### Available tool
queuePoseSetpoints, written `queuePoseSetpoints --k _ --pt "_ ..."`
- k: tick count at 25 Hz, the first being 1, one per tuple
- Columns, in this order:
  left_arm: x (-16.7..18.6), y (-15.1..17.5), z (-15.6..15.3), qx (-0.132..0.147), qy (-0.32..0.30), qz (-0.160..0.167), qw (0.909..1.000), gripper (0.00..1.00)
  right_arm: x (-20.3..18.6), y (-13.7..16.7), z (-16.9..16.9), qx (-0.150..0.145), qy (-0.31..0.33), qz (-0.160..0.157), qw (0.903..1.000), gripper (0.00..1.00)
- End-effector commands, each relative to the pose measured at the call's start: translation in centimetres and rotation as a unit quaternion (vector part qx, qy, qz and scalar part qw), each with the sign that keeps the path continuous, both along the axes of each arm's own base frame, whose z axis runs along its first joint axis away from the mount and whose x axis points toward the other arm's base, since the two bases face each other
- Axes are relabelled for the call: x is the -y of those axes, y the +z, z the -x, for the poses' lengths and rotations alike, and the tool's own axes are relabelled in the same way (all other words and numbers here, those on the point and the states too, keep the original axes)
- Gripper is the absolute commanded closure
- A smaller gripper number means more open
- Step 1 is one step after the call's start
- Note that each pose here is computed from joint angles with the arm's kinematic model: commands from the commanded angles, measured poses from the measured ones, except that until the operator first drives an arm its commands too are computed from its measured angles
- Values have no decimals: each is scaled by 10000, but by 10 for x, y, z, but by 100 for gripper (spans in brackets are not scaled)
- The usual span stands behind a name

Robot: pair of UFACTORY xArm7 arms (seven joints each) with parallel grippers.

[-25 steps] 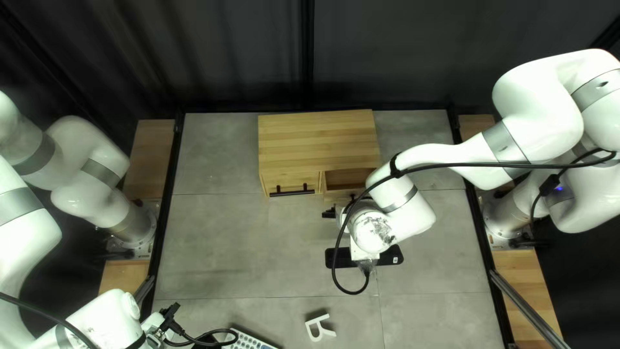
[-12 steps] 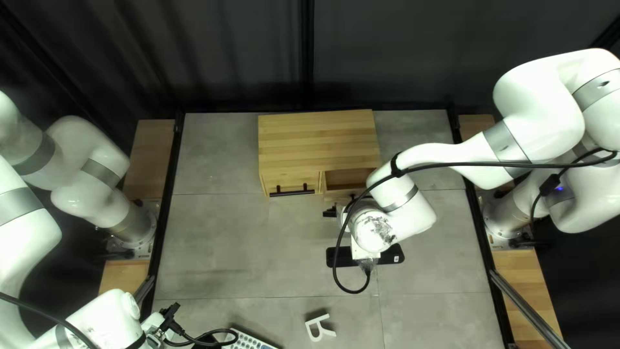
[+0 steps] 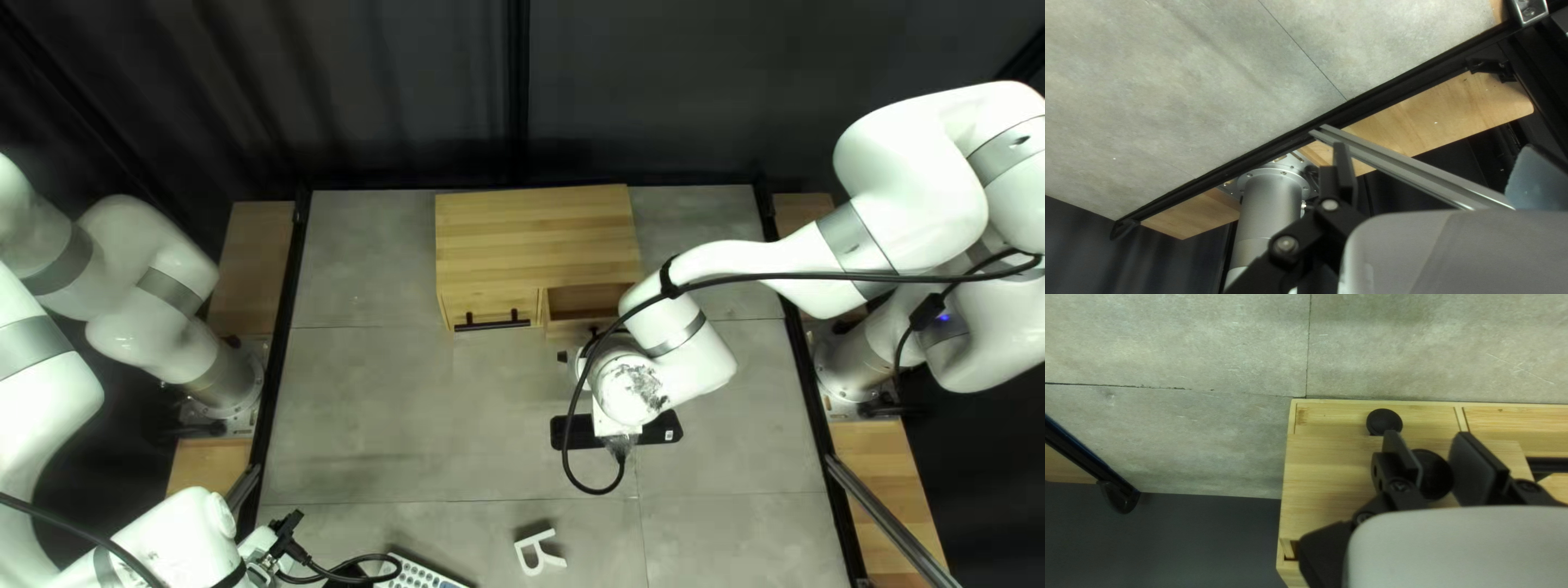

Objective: Open drawers and place objects into drawer and close

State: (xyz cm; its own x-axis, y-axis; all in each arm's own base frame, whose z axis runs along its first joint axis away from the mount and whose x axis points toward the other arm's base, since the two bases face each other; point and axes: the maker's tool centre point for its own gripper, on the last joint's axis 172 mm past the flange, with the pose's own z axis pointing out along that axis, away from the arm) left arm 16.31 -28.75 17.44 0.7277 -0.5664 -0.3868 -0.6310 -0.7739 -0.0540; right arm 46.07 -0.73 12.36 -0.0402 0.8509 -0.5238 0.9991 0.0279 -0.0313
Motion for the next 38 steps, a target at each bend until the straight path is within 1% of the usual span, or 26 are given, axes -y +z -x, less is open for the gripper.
queuePoseSetpoints --k 1,13,22,30,38 --pt "0 0 0 0 0 0 10000 0 -3 0 0 0 13 13 10000 88" --pt "0 0 0 0 0 0 10000 0 -10 2 2 12 39 46 10000 88" --pt "0 0 0 0 0 0 10000 0 -26 6 1 16 77 77 9999 88" --pt "0 0 0 0 0 0 10000 0 -31 1 0 -2 104 76 9999 88" --pt "0 0 0 0 0 0 10000 0 -31 2 -2 6 113 62 9999 90"
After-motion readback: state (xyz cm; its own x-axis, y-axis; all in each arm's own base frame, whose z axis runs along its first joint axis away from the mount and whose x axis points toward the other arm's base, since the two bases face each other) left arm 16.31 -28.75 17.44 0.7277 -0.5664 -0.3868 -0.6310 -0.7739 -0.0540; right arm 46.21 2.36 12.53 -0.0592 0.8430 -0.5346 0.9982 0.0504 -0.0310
